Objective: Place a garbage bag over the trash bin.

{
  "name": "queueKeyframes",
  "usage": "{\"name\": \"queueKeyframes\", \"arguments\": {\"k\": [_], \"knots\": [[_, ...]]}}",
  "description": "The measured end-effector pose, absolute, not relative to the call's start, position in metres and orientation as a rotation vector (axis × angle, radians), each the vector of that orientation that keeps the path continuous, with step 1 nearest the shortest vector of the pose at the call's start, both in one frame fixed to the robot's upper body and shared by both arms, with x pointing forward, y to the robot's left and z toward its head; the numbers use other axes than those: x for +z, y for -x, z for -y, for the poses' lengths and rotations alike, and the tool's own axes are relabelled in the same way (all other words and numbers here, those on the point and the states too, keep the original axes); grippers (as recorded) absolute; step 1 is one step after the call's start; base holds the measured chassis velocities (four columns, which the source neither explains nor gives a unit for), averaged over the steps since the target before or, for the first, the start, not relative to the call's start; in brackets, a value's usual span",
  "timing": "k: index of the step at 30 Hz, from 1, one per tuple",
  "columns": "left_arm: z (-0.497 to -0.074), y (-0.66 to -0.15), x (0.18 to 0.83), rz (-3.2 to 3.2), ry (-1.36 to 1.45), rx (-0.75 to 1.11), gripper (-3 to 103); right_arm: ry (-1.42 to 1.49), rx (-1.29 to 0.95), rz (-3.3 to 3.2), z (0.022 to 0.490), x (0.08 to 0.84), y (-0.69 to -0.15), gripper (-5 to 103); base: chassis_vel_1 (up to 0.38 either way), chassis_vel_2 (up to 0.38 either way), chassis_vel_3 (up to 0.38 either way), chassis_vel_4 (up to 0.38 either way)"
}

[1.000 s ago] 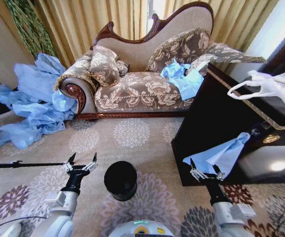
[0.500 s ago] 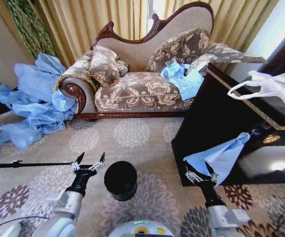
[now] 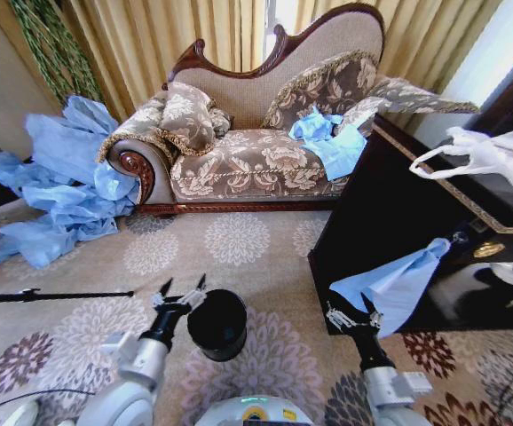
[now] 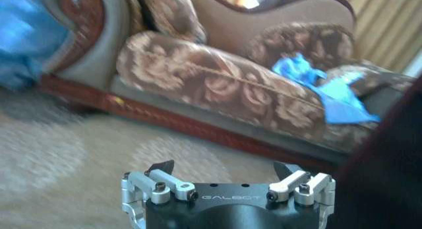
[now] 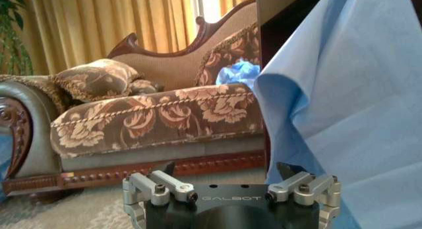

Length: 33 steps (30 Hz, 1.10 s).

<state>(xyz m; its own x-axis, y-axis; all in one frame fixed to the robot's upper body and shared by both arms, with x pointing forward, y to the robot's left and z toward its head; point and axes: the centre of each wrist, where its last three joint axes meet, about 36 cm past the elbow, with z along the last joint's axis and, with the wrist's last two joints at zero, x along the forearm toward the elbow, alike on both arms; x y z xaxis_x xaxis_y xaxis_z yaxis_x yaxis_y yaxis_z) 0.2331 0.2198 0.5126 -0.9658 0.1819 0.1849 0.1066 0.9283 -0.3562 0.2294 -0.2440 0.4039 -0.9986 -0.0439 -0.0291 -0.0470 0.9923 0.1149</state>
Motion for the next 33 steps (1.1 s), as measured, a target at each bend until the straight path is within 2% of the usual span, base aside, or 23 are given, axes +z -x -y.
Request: {"name": "queueKeyframes", "arguments": {"k": [12,20,22,23,26,33], "knots": [[-0.187,-0.28,0.526,2.694,0.561,0.713,100,0.033,0.123,-3.122,0.249,0.38,-0.252,100,0.0,0.0,0.0,0.0],[-0.131,-0.339,0.546,2.468,0.802,0.899,100,0.015,0.09,-3.134,0.247,0.36,-0.265,100,0.0,0.0,0.0,0.0],[-0.104,-0.354,0.56,2.388,0.882,0.947,100,0.009,0.085,-3.136,0.246,0.355,-0.269,100,0.0,0.0,0.0,0.0],[-0.104,-0.354,0.56,2.388,0.882,0.947,100,0.009,0.085,-3.136,0.246,0.355,-0.269,100,0.0,0.0,0.0,0.0],[-0.061,-0.355,0.581,2.218,1.04,0.969,100,-0.009,0.078,-3.136,0.245,0.347,-0.276,100,0.0,0.0,0.0,0.0],[-0.017,-0.338,0.611,1.997,1.2,0.981,100,-0.035,0.107,-3.14,0.236,0.345,-0.277,100,0.0,0.0,0.0,0.0]]}}
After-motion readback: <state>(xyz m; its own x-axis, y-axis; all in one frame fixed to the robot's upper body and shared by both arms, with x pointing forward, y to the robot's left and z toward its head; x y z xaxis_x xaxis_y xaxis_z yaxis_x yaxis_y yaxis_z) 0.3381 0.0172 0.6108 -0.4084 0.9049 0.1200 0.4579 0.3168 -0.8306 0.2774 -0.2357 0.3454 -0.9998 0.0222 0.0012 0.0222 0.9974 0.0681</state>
